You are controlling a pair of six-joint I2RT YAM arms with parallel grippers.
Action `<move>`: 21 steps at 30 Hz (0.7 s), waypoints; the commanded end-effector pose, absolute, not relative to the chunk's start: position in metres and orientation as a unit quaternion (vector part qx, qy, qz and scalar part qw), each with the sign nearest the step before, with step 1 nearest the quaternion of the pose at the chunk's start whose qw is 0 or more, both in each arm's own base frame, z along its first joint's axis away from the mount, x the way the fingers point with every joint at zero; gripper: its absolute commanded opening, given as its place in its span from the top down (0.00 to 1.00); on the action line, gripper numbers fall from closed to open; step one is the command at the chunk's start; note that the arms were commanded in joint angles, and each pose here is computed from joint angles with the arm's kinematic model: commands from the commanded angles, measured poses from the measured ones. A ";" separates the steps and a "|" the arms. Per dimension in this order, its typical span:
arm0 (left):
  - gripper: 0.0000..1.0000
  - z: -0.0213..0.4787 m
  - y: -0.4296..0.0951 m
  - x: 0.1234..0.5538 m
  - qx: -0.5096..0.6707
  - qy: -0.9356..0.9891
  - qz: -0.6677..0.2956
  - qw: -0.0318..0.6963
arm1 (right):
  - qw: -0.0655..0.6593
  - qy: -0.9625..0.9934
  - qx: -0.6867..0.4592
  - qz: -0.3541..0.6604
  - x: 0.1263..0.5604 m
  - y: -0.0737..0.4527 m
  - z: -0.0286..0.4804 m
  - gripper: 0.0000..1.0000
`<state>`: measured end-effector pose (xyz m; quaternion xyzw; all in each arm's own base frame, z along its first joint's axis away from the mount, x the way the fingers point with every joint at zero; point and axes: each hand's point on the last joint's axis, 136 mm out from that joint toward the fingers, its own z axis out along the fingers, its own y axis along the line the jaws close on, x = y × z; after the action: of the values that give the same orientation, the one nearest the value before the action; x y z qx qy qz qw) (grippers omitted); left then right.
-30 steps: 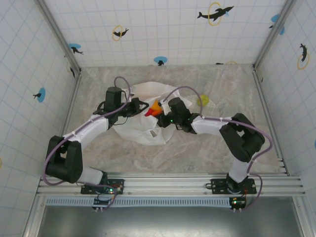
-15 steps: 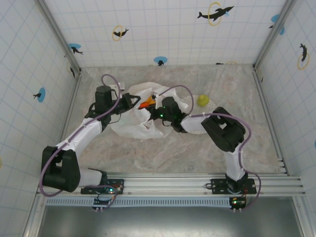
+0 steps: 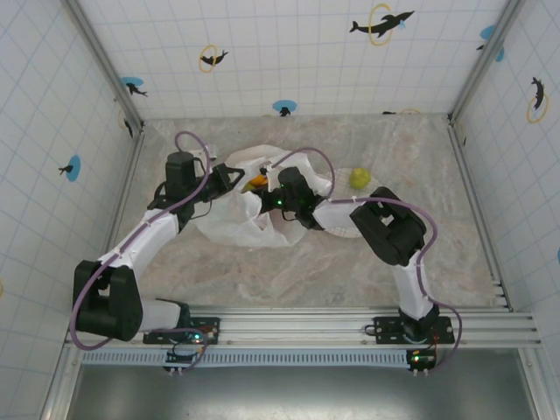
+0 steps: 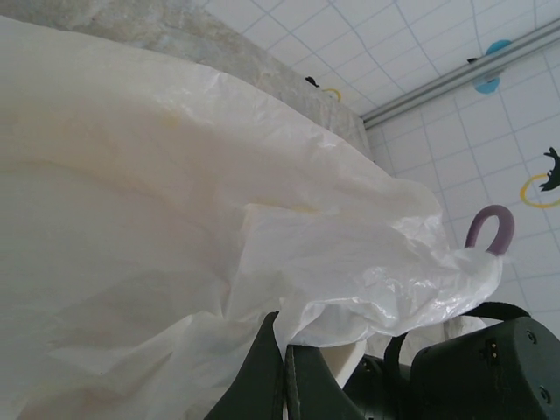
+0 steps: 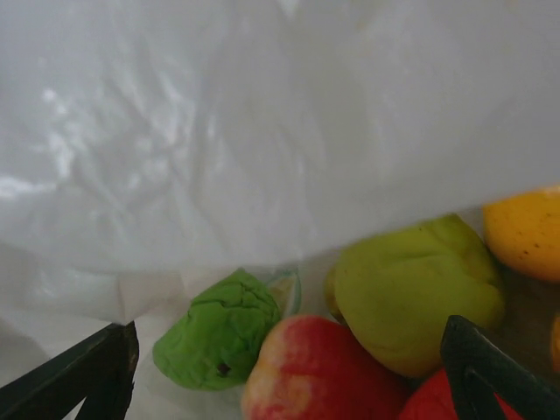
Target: Place the fruits into the plastic bag
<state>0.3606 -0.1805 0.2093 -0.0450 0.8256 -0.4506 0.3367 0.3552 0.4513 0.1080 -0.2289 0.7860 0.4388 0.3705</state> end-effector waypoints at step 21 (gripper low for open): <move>1.00 0.192 -0.176 0.362 -0.061 0.837 -0.445 0.313 | 0.345 0.845 -0.357 0.197 0.300 0.326 0.121 0.09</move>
<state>0.3635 -0.1771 0.2000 -0.0552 0.8320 -0.4435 0.3287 0.3125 0.3463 0.1226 -0.3410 0.8389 0.2230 0.3608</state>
